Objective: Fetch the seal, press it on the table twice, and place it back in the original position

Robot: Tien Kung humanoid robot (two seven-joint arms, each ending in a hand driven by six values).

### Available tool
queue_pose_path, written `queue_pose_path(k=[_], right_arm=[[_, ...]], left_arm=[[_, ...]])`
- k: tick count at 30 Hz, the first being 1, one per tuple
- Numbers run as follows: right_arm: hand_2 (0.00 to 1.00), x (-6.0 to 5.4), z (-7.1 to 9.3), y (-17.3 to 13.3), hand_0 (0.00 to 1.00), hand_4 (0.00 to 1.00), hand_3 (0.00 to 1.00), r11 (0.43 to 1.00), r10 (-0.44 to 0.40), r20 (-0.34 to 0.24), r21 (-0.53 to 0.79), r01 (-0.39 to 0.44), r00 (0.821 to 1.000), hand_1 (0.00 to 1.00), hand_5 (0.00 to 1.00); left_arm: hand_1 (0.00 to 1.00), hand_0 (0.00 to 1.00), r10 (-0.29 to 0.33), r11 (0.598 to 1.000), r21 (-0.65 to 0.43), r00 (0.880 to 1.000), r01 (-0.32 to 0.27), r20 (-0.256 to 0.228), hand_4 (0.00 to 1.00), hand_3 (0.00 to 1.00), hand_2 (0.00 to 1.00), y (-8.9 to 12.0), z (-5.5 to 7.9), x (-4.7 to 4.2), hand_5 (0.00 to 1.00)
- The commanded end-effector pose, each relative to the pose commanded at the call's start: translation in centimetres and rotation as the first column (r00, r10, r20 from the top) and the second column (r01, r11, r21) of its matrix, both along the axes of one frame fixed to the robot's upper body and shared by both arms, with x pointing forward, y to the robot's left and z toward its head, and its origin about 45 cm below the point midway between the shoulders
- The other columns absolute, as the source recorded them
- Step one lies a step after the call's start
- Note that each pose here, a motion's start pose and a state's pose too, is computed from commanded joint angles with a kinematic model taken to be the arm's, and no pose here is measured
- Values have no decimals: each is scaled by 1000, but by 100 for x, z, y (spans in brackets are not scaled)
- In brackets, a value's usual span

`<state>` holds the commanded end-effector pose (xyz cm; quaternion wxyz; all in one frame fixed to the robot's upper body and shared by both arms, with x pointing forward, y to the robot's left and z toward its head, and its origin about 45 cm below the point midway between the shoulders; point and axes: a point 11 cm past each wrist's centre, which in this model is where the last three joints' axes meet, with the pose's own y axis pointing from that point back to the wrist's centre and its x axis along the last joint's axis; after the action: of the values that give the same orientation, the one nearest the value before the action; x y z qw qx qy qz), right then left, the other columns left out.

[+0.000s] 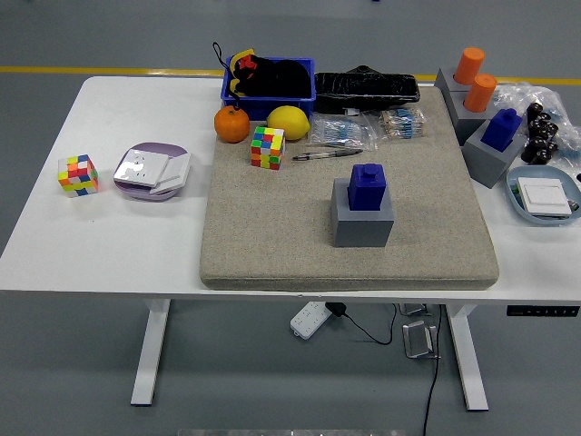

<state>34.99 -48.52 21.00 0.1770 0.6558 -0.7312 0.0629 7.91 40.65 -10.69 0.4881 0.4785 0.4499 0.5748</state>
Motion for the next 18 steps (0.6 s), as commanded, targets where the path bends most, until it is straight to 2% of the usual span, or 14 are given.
queue_pose_path(k=[18], right_arm=[[795, -33, 26, -42, 862, 940, 794, 1000, -18, 9, 8, 18, 1000, 811, 296]], left_arm=[[816, 816, 3, 1000, 0, 1000, -3, -3, 799, 837, 787, -7, -7, -22, 409]])
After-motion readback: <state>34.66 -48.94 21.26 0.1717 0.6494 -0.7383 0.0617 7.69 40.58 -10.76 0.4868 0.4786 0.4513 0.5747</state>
